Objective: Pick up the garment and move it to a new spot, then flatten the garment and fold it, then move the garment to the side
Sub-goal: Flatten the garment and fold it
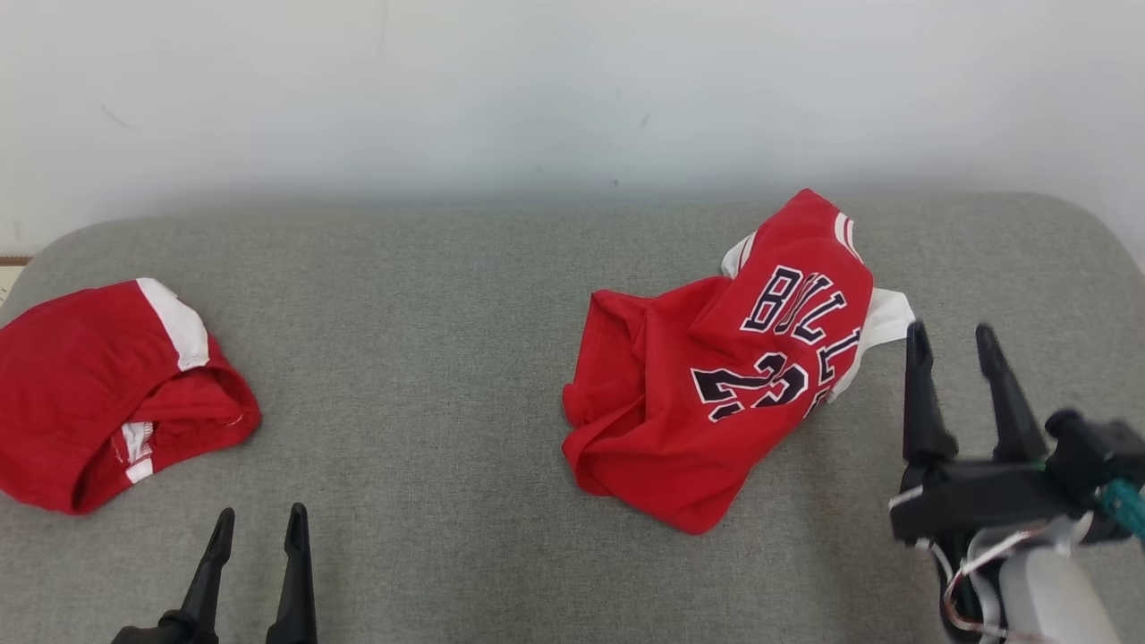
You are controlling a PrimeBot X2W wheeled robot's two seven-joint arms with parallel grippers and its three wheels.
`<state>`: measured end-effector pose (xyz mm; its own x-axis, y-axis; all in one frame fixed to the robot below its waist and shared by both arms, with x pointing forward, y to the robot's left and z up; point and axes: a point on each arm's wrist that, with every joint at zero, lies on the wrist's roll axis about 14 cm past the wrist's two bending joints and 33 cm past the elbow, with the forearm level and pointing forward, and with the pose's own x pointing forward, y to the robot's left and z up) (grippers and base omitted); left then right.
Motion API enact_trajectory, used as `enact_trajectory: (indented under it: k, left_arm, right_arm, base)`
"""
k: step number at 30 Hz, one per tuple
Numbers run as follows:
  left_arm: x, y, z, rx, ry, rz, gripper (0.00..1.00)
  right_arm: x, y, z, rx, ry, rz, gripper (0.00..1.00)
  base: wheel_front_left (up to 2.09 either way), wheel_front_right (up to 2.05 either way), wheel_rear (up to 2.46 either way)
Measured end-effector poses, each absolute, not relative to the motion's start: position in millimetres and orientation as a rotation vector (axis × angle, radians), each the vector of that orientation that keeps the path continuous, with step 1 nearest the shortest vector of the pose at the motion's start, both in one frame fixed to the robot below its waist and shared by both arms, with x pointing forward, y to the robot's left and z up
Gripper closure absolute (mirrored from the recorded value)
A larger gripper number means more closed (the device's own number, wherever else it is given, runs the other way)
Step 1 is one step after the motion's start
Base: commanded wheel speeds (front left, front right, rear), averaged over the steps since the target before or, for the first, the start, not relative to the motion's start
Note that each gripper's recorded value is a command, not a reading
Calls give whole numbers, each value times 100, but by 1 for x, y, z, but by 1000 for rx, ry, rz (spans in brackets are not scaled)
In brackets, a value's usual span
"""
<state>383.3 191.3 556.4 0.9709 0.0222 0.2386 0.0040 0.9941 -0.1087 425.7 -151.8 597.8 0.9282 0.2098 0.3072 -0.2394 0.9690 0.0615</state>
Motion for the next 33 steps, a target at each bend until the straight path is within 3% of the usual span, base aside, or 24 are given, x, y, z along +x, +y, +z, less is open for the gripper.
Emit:
enact_trajectory:
  k: [13,33]
  left_arm:
    - [390,173,552,-109,-226,-63,0]
    - [416,23,520,-103,-94,-546,0]
  right_arm:
    - [401,-135,558,154,-213,216,0]
    - [401,-147,544,157,-178,172,0]
  base:
    - [0,0,0]
    - [0,0,0]
